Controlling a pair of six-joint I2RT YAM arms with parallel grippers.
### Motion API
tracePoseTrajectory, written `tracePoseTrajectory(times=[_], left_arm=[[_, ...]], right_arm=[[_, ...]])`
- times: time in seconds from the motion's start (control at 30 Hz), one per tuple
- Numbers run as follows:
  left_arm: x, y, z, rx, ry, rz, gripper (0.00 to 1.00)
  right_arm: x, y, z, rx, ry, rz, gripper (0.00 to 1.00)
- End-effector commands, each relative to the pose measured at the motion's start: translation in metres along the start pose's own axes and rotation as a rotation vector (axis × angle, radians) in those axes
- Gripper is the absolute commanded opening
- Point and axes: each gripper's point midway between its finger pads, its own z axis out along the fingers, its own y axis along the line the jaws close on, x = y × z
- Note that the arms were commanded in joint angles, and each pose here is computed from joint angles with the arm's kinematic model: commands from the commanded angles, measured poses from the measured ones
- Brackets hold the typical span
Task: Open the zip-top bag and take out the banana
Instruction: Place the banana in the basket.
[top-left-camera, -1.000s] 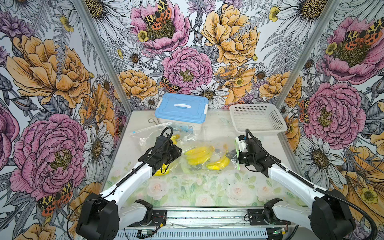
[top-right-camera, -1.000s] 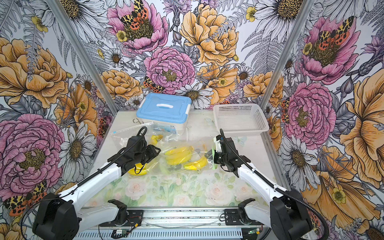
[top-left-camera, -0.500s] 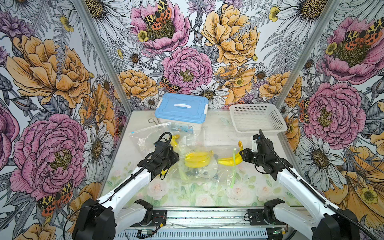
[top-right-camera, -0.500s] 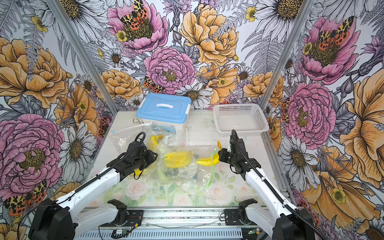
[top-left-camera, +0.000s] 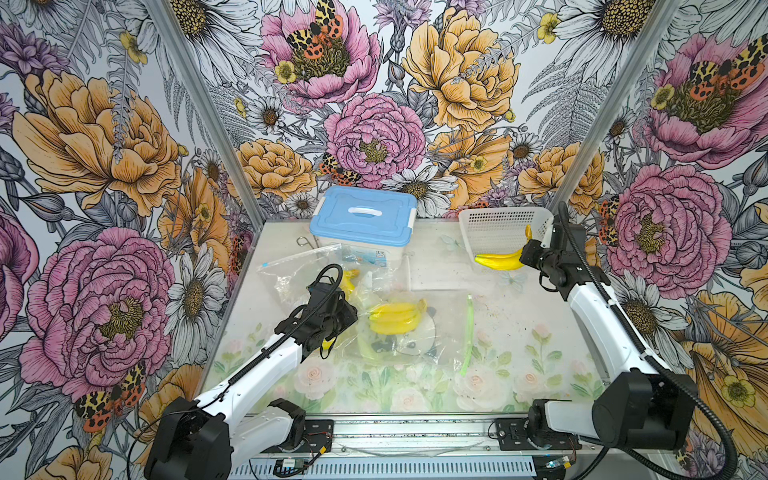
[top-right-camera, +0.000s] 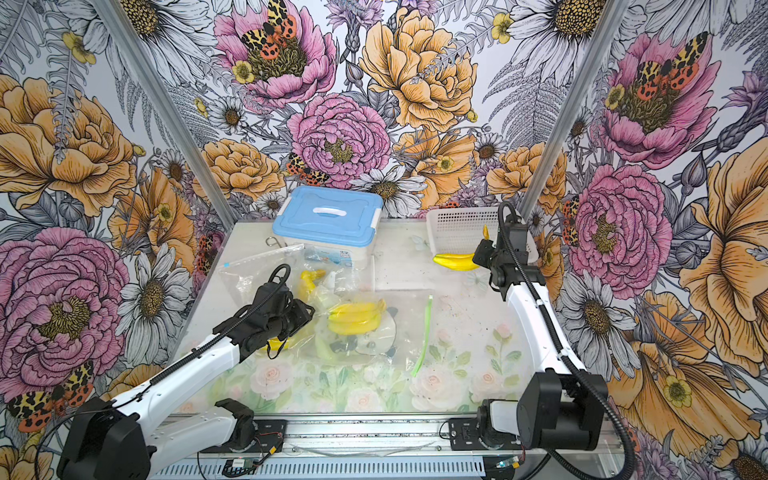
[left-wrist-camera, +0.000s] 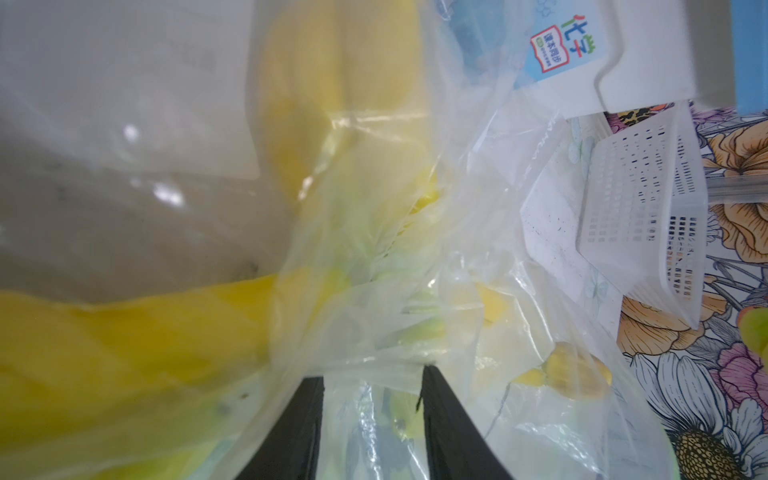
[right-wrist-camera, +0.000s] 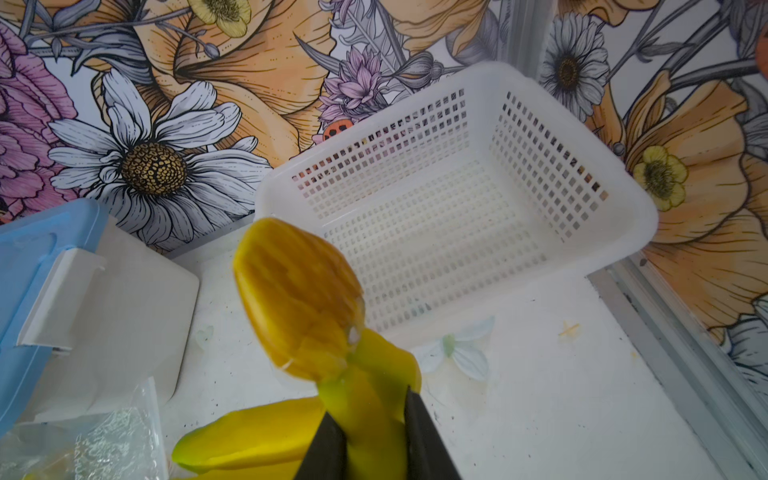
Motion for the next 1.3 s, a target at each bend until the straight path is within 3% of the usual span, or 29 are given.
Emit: tracePoseTrajectory(times=[0.0,0.23,0.47,0.67,0.97,1.27], left_arm=[[0.001,0.005,-0.002,-0.004,0.001,-0.003,0.41],[0.001,0.002,-0.008,0.020,-0.002,-0.011,0.42],[-0.002,-0.006,-0.018,0.040,-0.003,-0.013,0.42],[-0.004,-0.008,-0.024,0.036,-0.009,-0.017,0.42],[-0.006,-0.010,-0.020,0.022,-0.002,-0.010,0.42],[-0.005,-0.014,-0.019,0.018,0.001,0.004,0.42]], right_arm=[[-0.041,0.004,0.012,-0.003,-0.076,-0.014,0.24],[-0.080,0.010,0.068,-0.041,-0.086,0.046,0.24],[-0.063,-0.004,0.136,-0.031,0.006,0.077,0.24],[-0.034,-0.009,0.170,-0.045,0.091,0.072,0.25],[-0.008,-0.001,0.182,-0.064,0.152,0.054,0.30],[-0.010,-0.001,0.178,-0.071,0.150,0.050,0.48]])
